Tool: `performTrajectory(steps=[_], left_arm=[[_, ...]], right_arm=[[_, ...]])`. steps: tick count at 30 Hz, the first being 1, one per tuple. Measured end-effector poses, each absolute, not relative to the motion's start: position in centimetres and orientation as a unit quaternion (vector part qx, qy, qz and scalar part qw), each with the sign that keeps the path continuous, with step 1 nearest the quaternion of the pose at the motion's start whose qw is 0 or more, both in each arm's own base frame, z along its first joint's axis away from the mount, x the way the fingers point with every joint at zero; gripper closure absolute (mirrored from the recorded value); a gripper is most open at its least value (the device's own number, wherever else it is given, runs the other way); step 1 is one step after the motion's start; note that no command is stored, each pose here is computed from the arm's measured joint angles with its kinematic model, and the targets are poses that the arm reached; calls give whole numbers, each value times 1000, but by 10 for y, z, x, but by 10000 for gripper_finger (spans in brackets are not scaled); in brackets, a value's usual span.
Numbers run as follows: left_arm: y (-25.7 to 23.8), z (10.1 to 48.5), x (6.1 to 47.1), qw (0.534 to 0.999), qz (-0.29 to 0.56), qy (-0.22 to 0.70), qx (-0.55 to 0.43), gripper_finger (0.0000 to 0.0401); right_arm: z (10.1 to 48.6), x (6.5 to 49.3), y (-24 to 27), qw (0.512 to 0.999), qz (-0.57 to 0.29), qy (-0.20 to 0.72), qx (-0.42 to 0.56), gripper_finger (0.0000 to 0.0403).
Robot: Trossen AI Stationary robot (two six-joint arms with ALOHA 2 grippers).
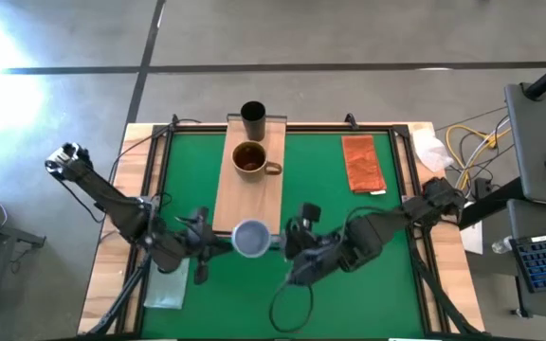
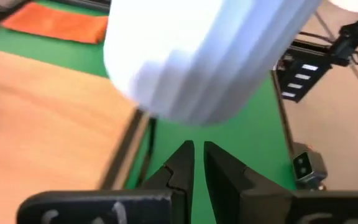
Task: Stack small to large cups/mugs on shelf
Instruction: Put the gray mug on the shelf
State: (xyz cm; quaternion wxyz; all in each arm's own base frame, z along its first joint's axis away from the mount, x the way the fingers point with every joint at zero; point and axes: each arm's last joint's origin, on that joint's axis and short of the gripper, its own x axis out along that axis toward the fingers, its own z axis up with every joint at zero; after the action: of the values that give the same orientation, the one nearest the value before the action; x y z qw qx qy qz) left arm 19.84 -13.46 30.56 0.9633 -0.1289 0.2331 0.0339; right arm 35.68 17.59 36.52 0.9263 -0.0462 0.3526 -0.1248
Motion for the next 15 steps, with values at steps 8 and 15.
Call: performTrajectory(steps=[8, 15], left_arm=[[-106, 317, 165, 963, 75, 241, -99, 379], [-94, 319, 150, 960, 98, 250, -76, 379]], right_arm=[[362, 379, 118, 909, -145, 388, -46, 357], [345, 396, 73, 892, -114, 437, 6, 357]])
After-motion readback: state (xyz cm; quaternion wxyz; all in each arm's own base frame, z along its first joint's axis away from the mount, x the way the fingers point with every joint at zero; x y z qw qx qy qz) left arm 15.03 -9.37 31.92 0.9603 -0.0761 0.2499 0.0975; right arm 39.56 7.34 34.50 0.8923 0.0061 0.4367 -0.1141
